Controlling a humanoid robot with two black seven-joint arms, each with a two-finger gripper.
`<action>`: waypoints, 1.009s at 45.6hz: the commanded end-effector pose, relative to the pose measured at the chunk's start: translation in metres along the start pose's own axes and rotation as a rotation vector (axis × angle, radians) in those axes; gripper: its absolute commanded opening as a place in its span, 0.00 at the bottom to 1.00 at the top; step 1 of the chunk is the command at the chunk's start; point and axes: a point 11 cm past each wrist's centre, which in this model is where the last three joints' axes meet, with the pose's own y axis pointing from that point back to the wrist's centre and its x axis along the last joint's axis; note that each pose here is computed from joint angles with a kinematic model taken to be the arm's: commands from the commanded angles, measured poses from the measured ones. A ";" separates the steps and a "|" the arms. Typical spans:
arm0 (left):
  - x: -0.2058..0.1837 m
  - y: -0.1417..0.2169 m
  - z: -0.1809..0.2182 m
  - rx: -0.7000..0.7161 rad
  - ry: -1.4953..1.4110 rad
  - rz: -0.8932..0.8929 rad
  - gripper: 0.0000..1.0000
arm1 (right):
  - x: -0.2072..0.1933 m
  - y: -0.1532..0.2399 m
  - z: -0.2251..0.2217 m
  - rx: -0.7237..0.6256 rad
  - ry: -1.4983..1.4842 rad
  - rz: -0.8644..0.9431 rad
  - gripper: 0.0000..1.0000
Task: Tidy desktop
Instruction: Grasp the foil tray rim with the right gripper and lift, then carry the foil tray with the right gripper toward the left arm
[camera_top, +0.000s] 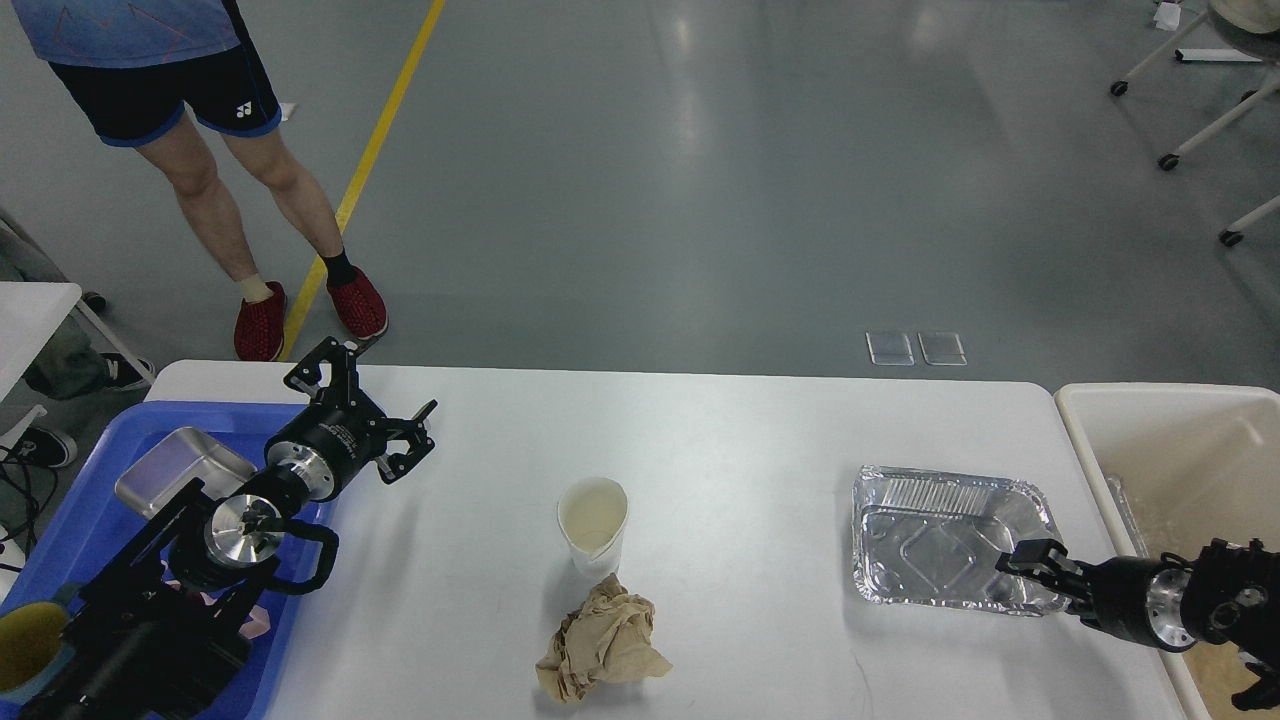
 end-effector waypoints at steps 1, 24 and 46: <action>0.001 0.001 -0.001 0.002 0.001 0.003 0.97 | -0.002 -0.002 -0.002 0.009 0.001 -0.003 0.11; 0.004 0.002 -0.002 0.002 0.002 0.009 0.97 | 0.041 0.015 -0.081 0.187 0.032 0.021 0.00; 0.005 0.002 -0.001 0.001 0.002 0.022 0.97 | 0.071 0.015 -0.191 0.087 0.216 -0.097 0.00</action>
